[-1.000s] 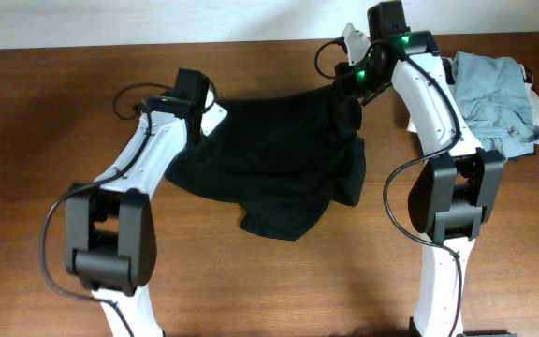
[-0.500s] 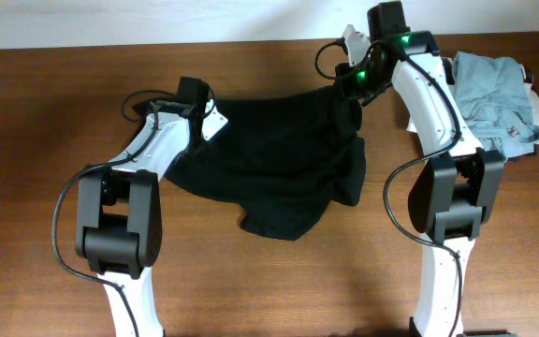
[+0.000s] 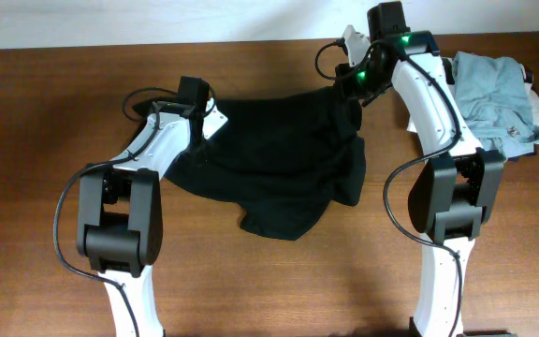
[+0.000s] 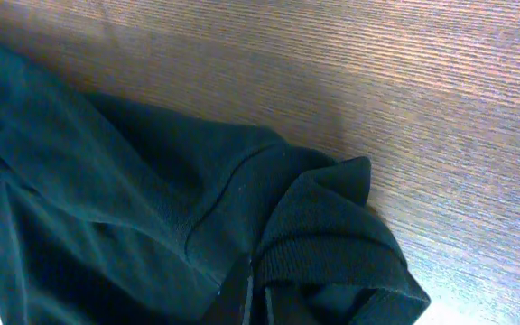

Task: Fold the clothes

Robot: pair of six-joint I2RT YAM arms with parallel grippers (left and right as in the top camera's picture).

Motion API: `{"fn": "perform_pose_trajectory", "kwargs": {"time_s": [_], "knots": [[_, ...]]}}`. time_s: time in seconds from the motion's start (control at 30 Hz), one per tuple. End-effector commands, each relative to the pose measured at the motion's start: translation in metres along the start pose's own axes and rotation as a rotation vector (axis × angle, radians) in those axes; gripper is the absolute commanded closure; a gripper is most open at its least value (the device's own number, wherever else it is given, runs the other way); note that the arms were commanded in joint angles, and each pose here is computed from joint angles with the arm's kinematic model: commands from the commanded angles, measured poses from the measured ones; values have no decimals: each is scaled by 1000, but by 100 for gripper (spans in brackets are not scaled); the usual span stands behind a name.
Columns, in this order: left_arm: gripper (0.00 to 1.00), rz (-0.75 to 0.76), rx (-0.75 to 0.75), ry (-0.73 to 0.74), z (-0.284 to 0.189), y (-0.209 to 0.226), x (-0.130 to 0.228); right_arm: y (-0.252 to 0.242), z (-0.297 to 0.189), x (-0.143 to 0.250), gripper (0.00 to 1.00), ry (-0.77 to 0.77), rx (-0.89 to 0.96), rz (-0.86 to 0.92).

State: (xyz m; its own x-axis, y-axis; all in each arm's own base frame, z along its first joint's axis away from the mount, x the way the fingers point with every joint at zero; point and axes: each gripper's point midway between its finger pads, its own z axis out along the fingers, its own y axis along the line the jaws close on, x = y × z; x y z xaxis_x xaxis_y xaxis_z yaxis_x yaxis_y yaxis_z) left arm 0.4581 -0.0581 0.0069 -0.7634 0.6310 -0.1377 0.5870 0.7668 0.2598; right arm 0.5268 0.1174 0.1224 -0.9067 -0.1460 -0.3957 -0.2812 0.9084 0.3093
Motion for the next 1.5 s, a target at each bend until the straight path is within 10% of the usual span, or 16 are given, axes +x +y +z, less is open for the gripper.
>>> {"fn": "perform_pose_trajectory", "kwargs": {"time_s": [0.0,0.07,0.53,0.93,1.0,1.47], "knots": [[85,-5,-12,30,12,6,7,0,-8,-5,96,-19,11,-7],[100,-13,-19,33,13,10,9,0,-8,-4,96,-18,12,-7],[99,-278,-269,-28,-78,98,-29,9,-32,-5,96,-33,13,-13],[88,-267,-253,6,-89,96,-24,8,-50,-1,96,-29,17,2],[99,-268,-246,3,-89,95,-24,8,-50,0,96,-26,17,3],[99,-316,-266,-47,-120,105,-30,14,-82,-6,96,-79,25,-25]]}}
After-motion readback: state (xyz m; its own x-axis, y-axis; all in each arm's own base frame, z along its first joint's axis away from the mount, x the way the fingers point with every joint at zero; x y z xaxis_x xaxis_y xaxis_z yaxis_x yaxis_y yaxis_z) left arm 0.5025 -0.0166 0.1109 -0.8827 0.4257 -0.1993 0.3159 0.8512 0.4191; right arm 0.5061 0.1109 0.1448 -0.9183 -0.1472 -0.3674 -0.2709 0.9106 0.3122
